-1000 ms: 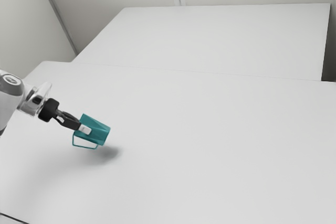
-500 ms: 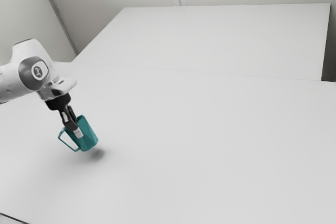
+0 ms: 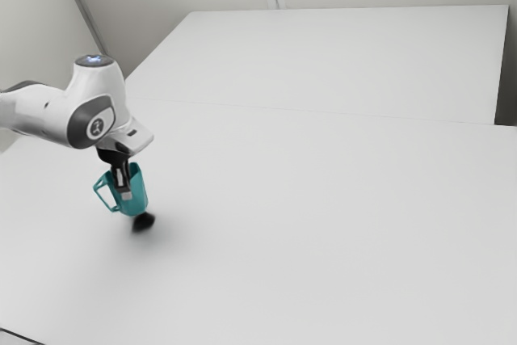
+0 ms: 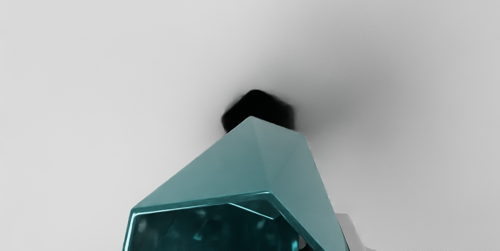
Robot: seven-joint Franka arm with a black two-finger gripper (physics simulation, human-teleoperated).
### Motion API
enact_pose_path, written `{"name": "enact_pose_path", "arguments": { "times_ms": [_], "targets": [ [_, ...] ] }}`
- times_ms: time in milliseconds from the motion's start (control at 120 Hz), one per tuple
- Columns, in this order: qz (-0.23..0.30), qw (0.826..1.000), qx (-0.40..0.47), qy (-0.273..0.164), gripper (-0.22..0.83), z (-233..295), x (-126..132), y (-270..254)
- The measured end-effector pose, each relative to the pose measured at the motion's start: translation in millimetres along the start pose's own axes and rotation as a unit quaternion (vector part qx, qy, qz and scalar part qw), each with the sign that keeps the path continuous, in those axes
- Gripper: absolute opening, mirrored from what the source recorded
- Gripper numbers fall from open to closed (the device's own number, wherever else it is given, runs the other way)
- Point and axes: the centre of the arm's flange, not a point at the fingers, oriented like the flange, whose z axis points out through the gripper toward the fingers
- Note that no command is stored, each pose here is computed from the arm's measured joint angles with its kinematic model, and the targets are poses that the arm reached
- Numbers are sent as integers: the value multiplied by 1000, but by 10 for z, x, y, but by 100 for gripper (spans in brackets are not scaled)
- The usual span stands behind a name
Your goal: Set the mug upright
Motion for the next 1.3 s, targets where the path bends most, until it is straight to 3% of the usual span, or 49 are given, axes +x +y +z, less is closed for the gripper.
{"name": "enact_pose_path", "arguments": {
  "times_ms": [525, 883, 1117, 1300],
  "targets": [
    [-53, 998, 20, -13, -17, 337, 158, -33],
    [-94, 996, 13, 4, -17, 456, 170, -91],
    [-109, 994, 2, 17, 29, 434, 116, -48],
    [-111, 994, 5, 23, 48, 348, 85, -39]
  ]
}}
